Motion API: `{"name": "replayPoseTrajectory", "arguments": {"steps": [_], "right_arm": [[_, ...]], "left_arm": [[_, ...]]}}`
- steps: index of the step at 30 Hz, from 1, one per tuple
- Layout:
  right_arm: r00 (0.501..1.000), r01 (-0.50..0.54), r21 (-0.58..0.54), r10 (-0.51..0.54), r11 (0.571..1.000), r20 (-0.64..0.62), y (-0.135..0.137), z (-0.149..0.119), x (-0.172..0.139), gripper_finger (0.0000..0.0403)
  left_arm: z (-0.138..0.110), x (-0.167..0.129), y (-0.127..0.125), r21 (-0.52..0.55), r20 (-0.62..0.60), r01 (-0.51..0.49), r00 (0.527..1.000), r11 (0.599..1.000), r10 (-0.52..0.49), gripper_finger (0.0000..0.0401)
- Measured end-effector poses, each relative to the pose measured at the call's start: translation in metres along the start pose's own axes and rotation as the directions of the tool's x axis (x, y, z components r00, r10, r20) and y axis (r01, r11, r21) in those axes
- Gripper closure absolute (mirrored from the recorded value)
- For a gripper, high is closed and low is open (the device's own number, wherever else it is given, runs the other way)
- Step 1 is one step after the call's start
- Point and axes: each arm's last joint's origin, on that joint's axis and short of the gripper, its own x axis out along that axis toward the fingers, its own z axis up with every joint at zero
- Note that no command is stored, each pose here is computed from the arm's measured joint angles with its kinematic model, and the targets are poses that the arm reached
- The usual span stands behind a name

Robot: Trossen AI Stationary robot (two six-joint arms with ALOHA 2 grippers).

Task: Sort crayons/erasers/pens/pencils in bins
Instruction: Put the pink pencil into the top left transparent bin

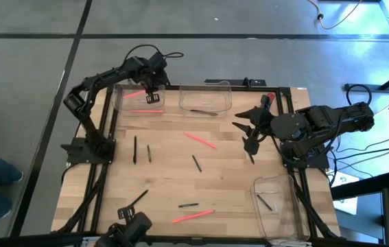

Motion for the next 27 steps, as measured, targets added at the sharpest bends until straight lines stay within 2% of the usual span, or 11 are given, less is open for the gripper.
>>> {"name": "replayPoseTrajectory", "arguments": {"steps": [14, 23, 27], "right_arm": [[1.0, 0.0, 0.007, 0.0, 1.0, 0.001, 0.0, 0.0, 0.0, 0.0273], [1.0, -0.005, 0.025, 0.004, 1.0, 0.024, 0.001, 0.003, 0.0, 0.0273], [1.0, -0.005, 0.025, 0.005, 1.0, 0.025, 0.001, 0.003, 0.0, 0.0273]], "left_arm": [[0.01, 0.051, 0.0, 0.03, -0.067, 0.117, 0.991, 0.993, -0.114, 0.0387], [0.01, 0.057, 0.0, 0.028, -0.082, 0.123, 0.989, 0.992, -0.121, 0.0387], [0.009, 0.057, 0.001, 0.025, -0.082, 0.123, 0.989, 0.992, -0.12, 0.0369]]}}
